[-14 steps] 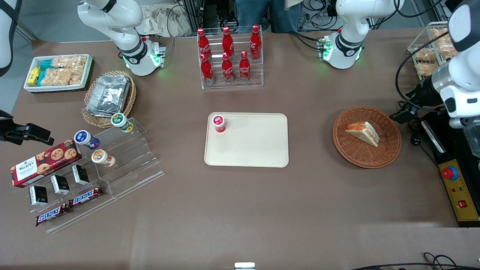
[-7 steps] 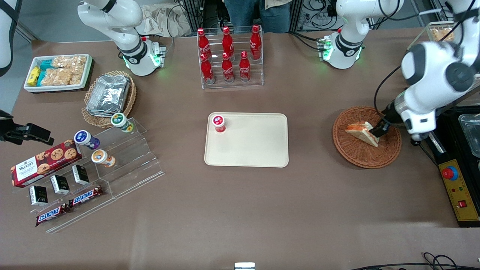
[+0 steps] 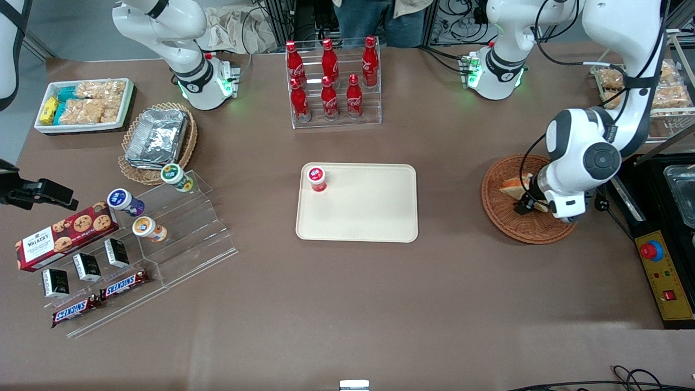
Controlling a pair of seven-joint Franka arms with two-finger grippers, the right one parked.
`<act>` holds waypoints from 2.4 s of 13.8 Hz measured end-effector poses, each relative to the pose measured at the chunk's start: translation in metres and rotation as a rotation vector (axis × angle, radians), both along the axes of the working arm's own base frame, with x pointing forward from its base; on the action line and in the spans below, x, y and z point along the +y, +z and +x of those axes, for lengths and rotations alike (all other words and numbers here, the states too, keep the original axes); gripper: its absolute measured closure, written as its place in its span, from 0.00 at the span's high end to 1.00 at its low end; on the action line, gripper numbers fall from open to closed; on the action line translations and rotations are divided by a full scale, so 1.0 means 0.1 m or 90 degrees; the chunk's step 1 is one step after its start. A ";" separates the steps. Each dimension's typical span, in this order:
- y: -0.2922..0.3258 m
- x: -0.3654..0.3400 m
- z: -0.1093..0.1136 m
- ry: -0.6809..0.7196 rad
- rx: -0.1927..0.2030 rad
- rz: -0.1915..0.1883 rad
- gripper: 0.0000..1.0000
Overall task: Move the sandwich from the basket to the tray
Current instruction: 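Lower the open left gripper over the wrapped sandwich in the basket, then close the left gripper on the wrapped sandwich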
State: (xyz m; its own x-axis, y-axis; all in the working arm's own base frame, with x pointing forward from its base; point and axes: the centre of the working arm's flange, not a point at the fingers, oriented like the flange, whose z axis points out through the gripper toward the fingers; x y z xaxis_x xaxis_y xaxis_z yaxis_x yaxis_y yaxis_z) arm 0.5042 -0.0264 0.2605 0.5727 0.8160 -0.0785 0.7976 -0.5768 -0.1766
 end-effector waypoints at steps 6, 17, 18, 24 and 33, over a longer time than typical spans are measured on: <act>0.00 0.01 -0.05 0.011 -0.006 0.009 1.00; 1.24 0.05 -0.26 0.015 -0.054 0.029 1.00; 1.22 0.06 -0.29 0.016 -0.051 0.029 1.00; 0.38 0.08 -0.39 0.014 -0.074 0.014 1.00; -0.16 0.28 -0.37 0.044 -0.064 0.007 0.61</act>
